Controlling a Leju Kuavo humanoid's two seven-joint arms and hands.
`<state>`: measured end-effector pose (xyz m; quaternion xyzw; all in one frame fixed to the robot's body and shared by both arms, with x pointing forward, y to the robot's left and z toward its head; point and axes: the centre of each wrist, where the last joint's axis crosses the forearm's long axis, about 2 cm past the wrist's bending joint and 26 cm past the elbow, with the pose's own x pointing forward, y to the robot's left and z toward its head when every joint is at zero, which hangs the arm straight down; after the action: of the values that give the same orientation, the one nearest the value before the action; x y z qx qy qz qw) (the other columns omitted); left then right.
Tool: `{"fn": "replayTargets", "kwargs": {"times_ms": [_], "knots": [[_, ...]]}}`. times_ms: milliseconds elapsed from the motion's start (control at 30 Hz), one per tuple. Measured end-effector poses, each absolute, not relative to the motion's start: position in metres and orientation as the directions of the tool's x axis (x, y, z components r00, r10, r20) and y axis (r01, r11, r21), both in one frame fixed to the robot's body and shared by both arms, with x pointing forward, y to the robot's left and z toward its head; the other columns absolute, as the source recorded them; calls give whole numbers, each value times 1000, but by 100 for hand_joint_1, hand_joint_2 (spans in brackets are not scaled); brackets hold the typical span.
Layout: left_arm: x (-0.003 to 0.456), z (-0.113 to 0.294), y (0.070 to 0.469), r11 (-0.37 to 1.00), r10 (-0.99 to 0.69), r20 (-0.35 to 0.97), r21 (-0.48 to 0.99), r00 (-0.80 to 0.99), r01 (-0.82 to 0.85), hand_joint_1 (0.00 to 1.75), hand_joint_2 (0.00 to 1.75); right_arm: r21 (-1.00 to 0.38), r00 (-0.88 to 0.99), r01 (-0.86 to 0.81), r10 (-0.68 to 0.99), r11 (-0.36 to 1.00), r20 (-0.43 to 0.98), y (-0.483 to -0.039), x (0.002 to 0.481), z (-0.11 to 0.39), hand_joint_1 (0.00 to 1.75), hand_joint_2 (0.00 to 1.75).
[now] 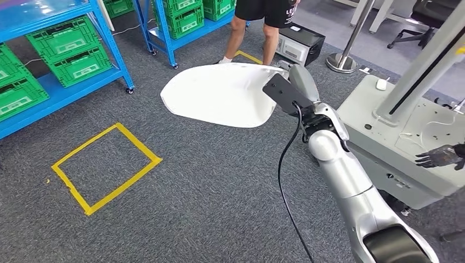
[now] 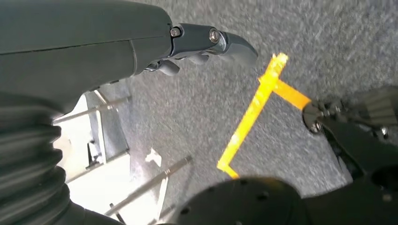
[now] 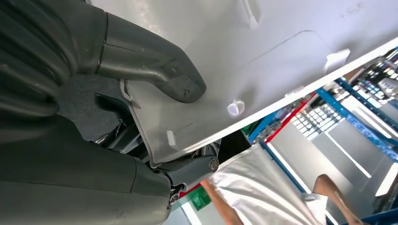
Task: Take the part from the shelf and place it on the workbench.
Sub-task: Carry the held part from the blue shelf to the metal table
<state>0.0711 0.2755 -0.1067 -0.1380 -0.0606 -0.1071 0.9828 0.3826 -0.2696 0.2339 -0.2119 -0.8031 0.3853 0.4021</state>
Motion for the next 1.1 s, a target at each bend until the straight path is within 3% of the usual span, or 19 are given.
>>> {"fn": "replayTargets", "kwargs": {"times_ms": [533, 1100], "knots": [[66, -107, 267, 929, -234, 111, -269, 966, 256, 0, 175, -816, -503, -7, 703, 579, 503, -280, 362, 214, 175, 175], [57, -108, 255, 923, -212, 134, -299, 968, 244, 0, 175, -838, -518, -24, 710, 545, 476, -262, 352, 222, 175, 175]]}}
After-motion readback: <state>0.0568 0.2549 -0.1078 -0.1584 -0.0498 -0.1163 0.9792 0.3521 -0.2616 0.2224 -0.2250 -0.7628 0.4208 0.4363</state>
